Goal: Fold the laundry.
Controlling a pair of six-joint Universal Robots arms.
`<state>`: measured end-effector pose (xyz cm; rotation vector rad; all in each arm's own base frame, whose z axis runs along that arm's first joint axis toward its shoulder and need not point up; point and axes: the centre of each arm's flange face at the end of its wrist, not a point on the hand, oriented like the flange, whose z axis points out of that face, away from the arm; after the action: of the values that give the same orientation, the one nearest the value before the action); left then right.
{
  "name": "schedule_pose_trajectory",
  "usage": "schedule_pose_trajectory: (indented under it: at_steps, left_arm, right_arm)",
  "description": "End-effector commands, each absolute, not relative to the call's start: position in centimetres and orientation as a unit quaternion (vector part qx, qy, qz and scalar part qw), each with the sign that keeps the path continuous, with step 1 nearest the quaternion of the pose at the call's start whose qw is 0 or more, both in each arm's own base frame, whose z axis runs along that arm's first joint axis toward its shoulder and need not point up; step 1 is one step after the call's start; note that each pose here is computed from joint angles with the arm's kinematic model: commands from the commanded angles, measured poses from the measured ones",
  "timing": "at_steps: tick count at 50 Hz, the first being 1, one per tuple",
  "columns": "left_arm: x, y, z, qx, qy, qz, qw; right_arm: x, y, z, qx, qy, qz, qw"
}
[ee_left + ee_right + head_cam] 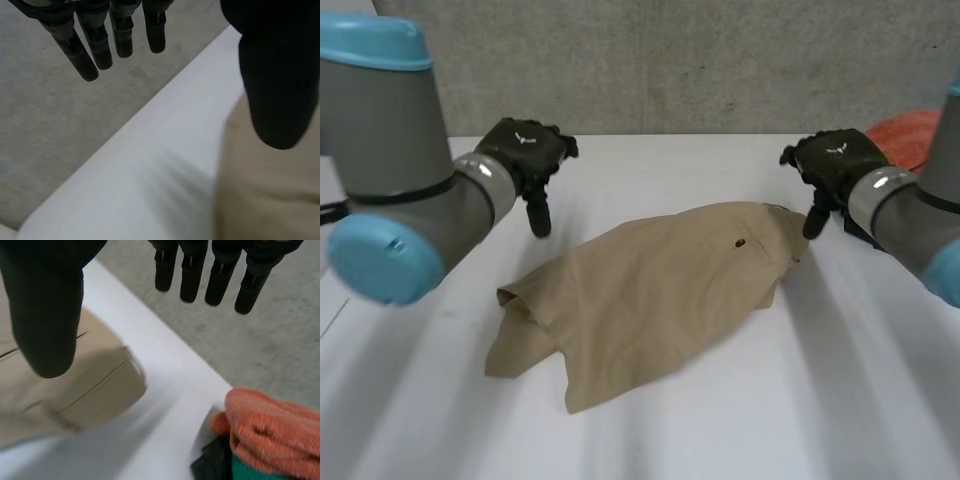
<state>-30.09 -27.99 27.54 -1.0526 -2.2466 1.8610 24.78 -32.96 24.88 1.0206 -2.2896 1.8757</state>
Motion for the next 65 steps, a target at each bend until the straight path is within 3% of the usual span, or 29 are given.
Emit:
schedule_pose_trajectory:
  at_steps: [1, 5, 10, 15, 27, 38, 42, 48, 50, 58, 65]
  left_arm:
    - [-30.1, -19.1, 23.2, -0.413, -0.746, 0.518, 0.065]
    - [-30.8, -15.9, 20.2, -0.440, -0.749, 0.489, 0.075]
    - [-32.0, -14.4, 17.5, -0.448, -0.745, 0.491, 0.062]
    - [-33.3, -15.8, 16.0, -0.429, -0.734, 0.526, 0.026]
    - [-34.9, -17.2, 13.2, -0.465, -0.714, 0.523, -0.021]
    - [-35.1, -20.1, 13.9, -0.444, -0.699, 0.556, -0.063]
    - [-34.1, -21.2, 17.5, -0.406, -0.696, 0.590, -0.058]
    - [-31.9, -21.7, 27.4, -0.338, -0.656, 0.674, -0.005]
    - [-31.1, -20.9, 31.4, -0.327, -0.631, 0.703, 0.020]
    - [-27.6, -16.8, 40.6, -0.300, -0.604, 0.735, 0.078]
    - [-25.3, -14.8, 47.9, -0.251, -0.551, 0.788, 0.107]
  right_arm:
    - [22.6, -29.4, 22.3, 0.418, -0.757, 0.503, 0.006]
    - [22.5, -29.0, 20.0, 0.428, -0.760, 0.490, -0.019]
    - [22.9, -30.2, 17.5, 0.408, -0.738, 0.537, -0.029]
    - [23.3, -31.8, 15.9, 0.362, -0.706, 0.608, -0.019]
    - [25.7, -32.3, 13.8, 0.355, -0.679, 0.641, -0.038]
    - [26.9, -33.0, 15.4, 0.322, -0.684, 0.653, -0.045]
    - [25.9, -33.3, 17.8, 0.305, -0.696, 0.648, -0.046]
    - [24.6, -32.2, 24.3, 0.304, -0.710, 0.632, -0.067]
    - [24.0, -31.8, 27.2, 0.300, -0.708, 0.635, -0.074]
    - [22.1, -28.9, 36.4, 0.274, -0.700, 0.654, -0.086]
    - [21.5, -27.1, 42.0, 0.243, -0.666, 0.697, -0.108]
